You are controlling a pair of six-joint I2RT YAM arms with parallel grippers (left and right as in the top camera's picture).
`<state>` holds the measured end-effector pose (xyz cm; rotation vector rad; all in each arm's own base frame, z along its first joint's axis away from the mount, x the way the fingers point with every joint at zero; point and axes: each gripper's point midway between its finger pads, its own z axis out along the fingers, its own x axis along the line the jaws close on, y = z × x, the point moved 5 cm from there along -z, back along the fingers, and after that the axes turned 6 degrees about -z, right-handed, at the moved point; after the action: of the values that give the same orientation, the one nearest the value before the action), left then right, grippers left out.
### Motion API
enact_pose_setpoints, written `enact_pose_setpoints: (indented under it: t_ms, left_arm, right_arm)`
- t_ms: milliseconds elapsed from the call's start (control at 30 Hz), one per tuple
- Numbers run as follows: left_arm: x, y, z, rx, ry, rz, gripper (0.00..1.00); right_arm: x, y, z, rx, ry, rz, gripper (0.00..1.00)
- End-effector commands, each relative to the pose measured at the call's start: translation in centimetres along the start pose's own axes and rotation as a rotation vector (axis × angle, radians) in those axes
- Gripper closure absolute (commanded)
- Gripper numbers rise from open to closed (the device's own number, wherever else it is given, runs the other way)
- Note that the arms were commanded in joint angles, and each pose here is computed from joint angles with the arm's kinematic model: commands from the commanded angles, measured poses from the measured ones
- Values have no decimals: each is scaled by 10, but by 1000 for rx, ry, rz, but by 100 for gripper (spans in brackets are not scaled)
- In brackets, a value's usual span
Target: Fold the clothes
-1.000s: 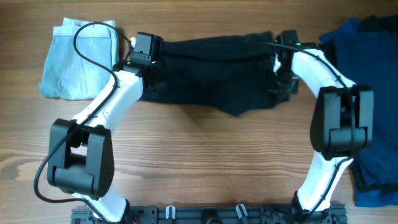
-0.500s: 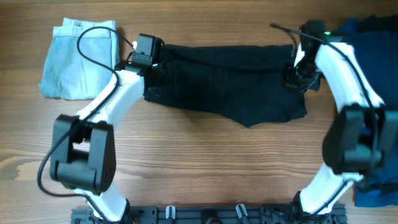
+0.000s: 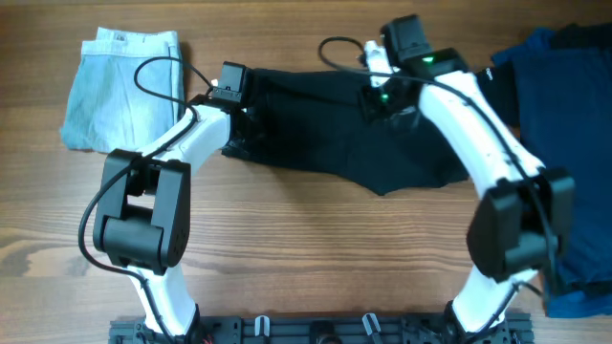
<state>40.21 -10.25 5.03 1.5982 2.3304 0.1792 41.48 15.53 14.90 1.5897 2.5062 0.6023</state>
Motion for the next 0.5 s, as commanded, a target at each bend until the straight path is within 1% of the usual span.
enact_pose_setpoints:
  t_ms: [0,67,167,200,267,367,400,467]
  left_arm:
    - [6,-10,12,57,14,-14,94]
    - [6,-10,12,57,15,-14,93]
    - [6,-10,12,56,14,-14,93]
    - [6,-10,12,54,12,-14,93]
    - [6,-10,12,54,12,-14,92]
    - [6,-10,12,54,12,-14,92]
    - [5,-10,12,54,12,-13,92]
    - [5,-10,12,54,12,-13,92]
  right_arm:
    - [27,4,54,21,41,-141,96]
    - [36,4,78,20,50,-174,96]
    - [35,5,104,13,39,-150,96]
    - [27,7,113,1,-19,-97,96]
    - [18,14,125,-42,-79,-31,96]
    - [16,28,129,-123,-88,-11,96]
    - [10,38,127,-173,-128,22,96]
    - [4,46,125,-220,-172,34,96]
